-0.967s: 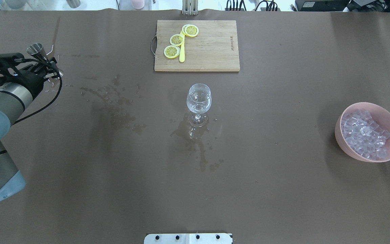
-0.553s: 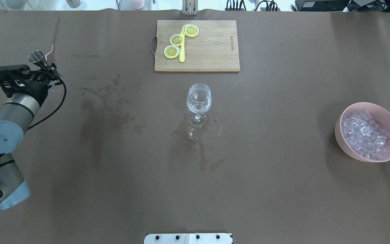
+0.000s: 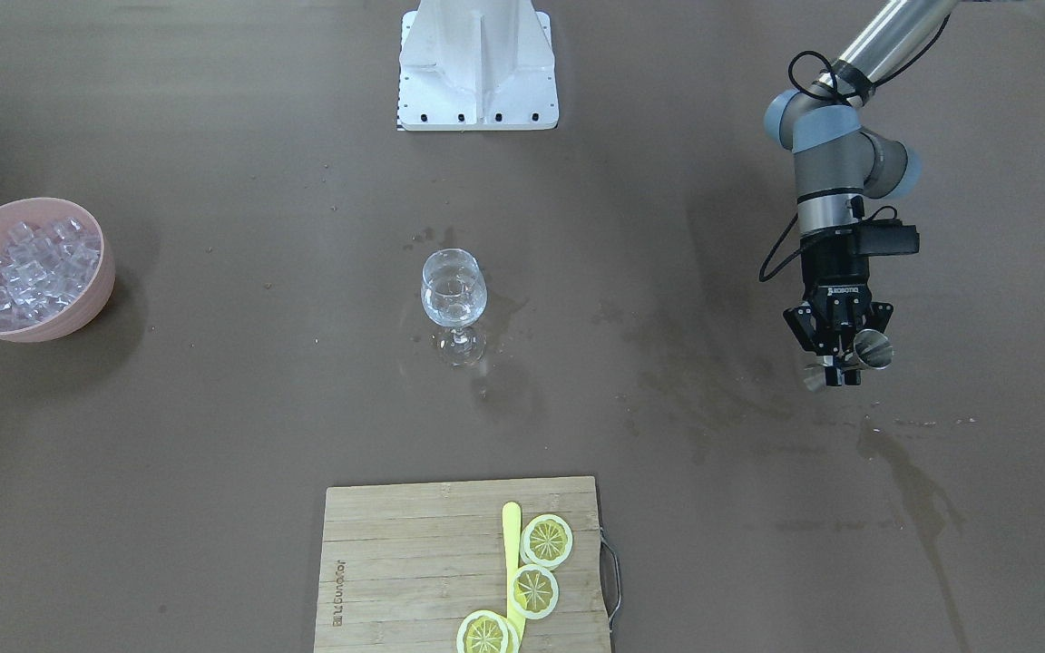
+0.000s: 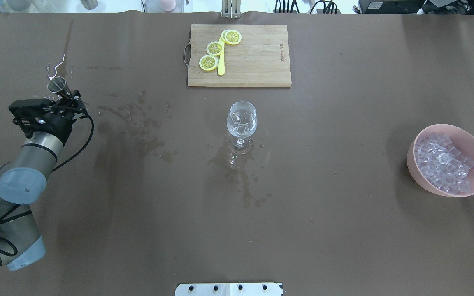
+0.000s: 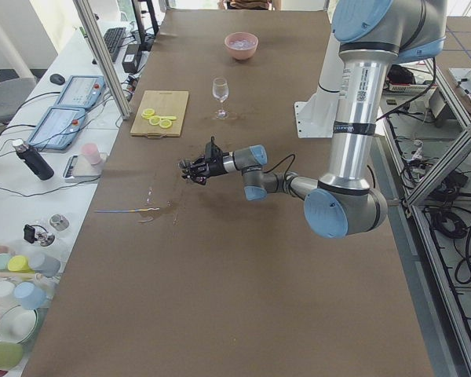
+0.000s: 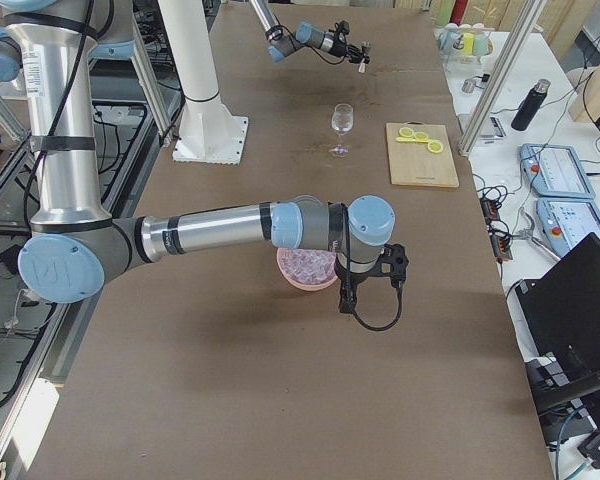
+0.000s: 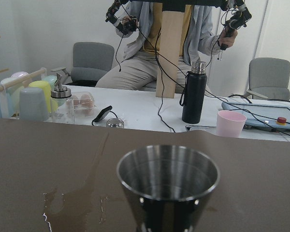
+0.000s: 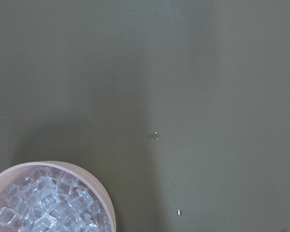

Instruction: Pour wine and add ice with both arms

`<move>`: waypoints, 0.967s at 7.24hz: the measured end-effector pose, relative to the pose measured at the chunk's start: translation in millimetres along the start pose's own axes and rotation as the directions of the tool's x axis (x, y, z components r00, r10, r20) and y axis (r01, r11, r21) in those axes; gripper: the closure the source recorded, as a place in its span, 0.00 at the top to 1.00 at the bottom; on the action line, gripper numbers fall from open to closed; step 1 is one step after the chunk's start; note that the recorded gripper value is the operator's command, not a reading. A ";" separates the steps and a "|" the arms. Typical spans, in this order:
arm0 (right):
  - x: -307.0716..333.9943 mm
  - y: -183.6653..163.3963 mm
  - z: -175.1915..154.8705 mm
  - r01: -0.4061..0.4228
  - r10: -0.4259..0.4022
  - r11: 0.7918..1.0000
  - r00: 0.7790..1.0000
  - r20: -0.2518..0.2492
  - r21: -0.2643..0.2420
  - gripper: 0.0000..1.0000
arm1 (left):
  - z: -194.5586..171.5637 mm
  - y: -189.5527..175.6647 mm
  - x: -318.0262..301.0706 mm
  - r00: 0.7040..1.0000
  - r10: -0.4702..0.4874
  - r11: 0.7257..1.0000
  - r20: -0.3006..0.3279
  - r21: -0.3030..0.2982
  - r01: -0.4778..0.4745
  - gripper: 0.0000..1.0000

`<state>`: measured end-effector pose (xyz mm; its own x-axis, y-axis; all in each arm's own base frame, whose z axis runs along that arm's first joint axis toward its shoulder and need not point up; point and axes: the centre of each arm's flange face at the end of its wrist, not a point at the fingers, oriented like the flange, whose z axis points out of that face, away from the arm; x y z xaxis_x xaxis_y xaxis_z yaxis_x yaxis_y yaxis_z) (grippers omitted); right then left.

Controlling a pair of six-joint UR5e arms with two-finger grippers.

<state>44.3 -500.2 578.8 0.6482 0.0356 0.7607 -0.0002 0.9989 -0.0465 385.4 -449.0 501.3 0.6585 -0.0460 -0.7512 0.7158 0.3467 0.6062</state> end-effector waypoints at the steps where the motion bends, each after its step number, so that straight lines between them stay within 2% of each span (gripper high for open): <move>1: 0.4 0.0 0.4 -0.001 0.001 1.000 1.000 0.000 -0.001 1.00 | -8.7 11.4 14.3 1.000 0.026 1.000 -0.007 0.011 -0.026 0.00; 4: 1.7 -0.2 1.5 -0.003 0.003 1.000 1.000 0.000 -0.003 1.00 | -19.7 23.5 31.0 0.996 0.090 0.995 -0.013 0.031 -0.090 0.00; 7: 1.8 -0.3 1.6 -0.003 0.003 1.000 1.000 0.000 -0.002 1.00 | -26.2 29.3 47.6 0.997 0.072 0.996 -0.027 0.054 -0.071 0.00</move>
<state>44.3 -500.3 581.2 0.6485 0.0384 0.7602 -0.0002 0.9987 -0.0503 431.7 -416.5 476.5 0.7020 0.0041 -0.7121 0.6790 0.2978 0.6710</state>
